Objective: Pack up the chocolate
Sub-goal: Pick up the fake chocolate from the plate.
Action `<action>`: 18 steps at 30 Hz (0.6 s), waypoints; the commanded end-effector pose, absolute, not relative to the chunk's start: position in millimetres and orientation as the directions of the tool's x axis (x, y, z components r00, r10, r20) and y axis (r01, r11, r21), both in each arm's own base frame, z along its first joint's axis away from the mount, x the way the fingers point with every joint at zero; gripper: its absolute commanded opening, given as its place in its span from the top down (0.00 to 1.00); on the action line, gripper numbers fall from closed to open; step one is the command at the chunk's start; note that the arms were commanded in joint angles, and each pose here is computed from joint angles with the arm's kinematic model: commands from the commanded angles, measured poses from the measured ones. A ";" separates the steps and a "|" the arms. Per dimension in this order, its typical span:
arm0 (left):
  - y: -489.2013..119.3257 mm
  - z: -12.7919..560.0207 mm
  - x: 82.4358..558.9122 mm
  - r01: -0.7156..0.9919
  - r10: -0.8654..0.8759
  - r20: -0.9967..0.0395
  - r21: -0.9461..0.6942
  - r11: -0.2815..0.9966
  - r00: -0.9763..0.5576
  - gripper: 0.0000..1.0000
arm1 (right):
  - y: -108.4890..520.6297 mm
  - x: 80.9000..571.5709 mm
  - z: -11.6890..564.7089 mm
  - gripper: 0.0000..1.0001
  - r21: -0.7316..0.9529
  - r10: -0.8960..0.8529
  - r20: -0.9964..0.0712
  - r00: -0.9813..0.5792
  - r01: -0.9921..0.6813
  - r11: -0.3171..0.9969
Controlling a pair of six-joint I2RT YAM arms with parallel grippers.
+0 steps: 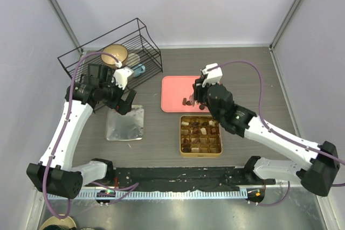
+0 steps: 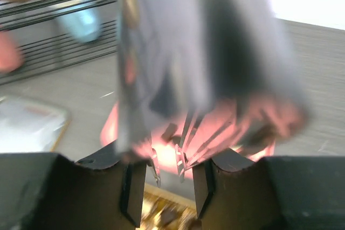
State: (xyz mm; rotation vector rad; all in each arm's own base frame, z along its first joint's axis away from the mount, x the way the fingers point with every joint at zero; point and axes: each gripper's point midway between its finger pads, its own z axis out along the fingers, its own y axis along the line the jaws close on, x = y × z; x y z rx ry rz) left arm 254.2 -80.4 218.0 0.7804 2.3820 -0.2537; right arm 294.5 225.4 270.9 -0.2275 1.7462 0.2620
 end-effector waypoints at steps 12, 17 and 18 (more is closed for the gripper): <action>-79.5 229.8 255.8 0.587 0.467 -0.636 0.027 0.809 -0.615 0.00 | 230.9 425.9 252.5 0.54 0.075 0.042 -0.991 -0.131 -0.264 0.962; -78.1 227.8 255.1 0.590 0.474 -0.630 0.032 0.807 -0.615 0.00 | 230.3 436.9 237.5 0.48 0.057 0.019 -0.989 -0.147 -0.260 0.964; -77.6 227.5 255.7 0.588 0.475 -0.630 0.034 0.808 -0.615 0.00 | 229.5 438.4 231.4 0.48 0.054 0.014 -0.988 -0.156 -0.257 0.965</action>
